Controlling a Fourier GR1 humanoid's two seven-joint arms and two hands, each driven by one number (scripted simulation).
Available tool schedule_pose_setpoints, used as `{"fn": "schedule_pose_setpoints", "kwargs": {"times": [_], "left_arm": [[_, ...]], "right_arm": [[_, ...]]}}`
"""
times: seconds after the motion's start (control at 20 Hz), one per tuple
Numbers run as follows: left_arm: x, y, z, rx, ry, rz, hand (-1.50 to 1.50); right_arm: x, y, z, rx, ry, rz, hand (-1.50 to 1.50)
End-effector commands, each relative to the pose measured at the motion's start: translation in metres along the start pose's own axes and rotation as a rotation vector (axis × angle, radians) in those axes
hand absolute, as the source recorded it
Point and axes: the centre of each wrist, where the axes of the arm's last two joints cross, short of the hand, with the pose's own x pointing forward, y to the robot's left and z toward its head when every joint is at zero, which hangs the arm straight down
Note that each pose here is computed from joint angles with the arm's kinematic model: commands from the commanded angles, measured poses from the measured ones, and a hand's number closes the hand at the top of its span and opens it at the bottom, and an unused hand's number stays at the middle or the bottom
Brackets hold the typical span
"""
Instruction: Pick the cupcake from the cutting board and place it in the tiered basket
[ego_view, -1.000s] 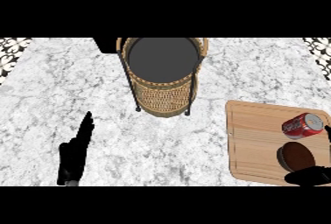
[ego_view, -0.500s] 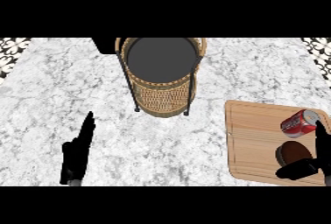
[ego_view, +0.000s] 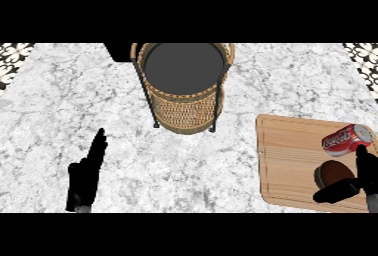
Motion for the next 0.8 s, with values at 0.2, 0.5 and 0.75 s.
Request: {"fn": "schedule_pose_setpoints", "kwargs": {"times": [0.2, 0.5, 0.75], "left_arm": [[-0.015, -0.004, 0.006, -0.006, 0.036, 0.005, 0.00], [0.008, 0.002, 0.000, -0.003, 0.031, -0.006, 0.00], [-0.017, 0.005, -0.015, 0.002, 0.030, -0.007, 0.00]], "right_arm": [[-0.001, 0.011, -0.018, 0.041, 0.140, 0.004, -1.50], [-0.021, 0.016, -0.016, 0.021, 0.128, 0.027, 1.50], [-0.001, 0.051, -0.034, -0.001, 0.023, 0.054, 1.50]]}}
